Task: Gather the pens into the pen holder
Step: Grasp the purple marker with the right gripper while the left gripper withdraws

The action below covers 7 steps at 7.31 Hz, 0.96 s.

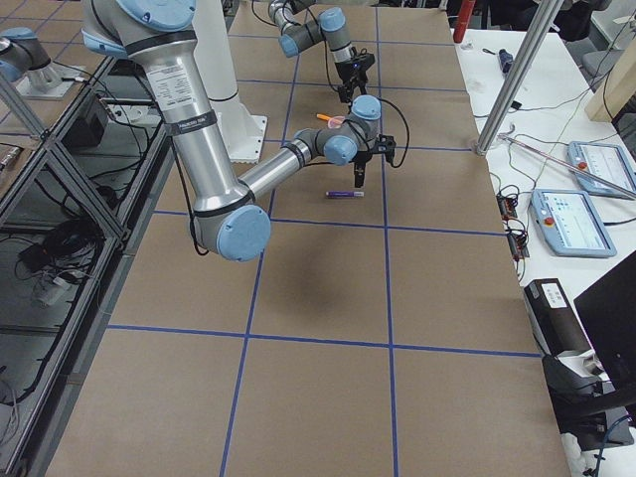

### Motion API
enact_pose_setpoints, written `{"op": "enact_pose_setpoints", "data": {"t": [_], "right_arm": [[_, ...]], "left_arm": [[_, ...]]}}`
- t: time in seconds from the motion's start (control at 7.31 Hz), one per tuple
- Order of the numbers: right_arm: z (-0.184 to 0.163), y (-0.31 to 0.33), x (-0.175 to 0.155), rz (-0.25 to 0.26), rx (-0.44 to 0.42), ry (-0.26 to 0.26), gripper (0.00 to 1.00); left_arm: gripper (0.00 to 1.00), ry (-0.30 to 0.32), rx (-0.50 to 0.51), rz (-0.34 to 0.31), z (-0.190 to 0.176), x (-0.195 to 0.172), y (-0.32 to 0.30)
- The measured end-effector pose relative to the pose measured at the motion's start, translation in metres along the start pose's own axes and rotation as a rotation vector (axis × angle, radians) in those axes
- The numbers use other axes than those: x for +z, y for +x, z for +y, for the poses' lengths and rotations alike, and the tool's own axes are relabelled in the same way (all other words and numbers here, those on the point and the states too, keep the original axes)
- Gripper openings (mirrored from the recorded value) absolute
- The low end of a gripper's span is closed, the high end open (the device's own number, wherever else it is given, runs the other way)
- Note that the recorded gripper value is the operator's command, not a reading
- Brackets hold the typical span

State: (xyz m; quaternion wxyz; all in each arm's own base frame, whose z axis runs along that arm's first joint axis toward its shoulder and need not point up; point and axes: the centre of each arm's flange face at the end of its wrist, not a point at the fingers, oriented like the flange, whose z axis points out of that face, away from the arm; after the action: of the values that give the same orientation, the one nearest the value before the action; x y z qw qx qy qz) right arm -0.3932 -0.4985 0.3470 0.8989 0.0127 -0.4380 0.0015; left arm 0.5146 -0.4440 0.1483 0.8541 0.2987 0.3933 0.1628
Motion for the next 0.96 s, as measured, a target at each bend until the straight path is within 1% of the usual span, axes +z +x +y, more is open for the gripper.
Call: {"op": "enact_pose_setpoints", "data": {"t": [0.14, 0.27, 0.41, 0.55, 0.68, 0.96], "right_arm": [[0.001, -0.003, 0.003, -0.001, -0.011, -0.004, 0.82], [0.005, -0.004, 0.006, -0.004, -0.021, -0.009, 0.71], [0.012, -0.005, 0.014, 0.012, -0.024, -0.027, 0.77], [0.019, -0.008, 0.023, 0.042, -0.033, -0.057, 0.98], [0.022, -0.01, 0.028, 0.074, -0.057, -0.091, 0.98], [0.02, -0.013, 0.032, 0.142, -0.139, -0.162, 0.99]], "left_arm": [[0.99, -0.003, 0.0, -0.002, 0.001, 0.001, -0.001], [0.99, -0.007, -0.001, -0.006, 0.004, 0.003, -0.003], [0.99, -0.014, -0.001, -0.012, 0.008, 0.006, -0.007], [0.99, -0.017, -0.005, -0.015, 0.01, 0.008, -0.008], [0.99, -0.019, -0.015, -0.016, 0.011, 0.008, -0.009], [0.99, -0.023, -0.027, -0.02, 0.017, 0.009, -0.013]]}}
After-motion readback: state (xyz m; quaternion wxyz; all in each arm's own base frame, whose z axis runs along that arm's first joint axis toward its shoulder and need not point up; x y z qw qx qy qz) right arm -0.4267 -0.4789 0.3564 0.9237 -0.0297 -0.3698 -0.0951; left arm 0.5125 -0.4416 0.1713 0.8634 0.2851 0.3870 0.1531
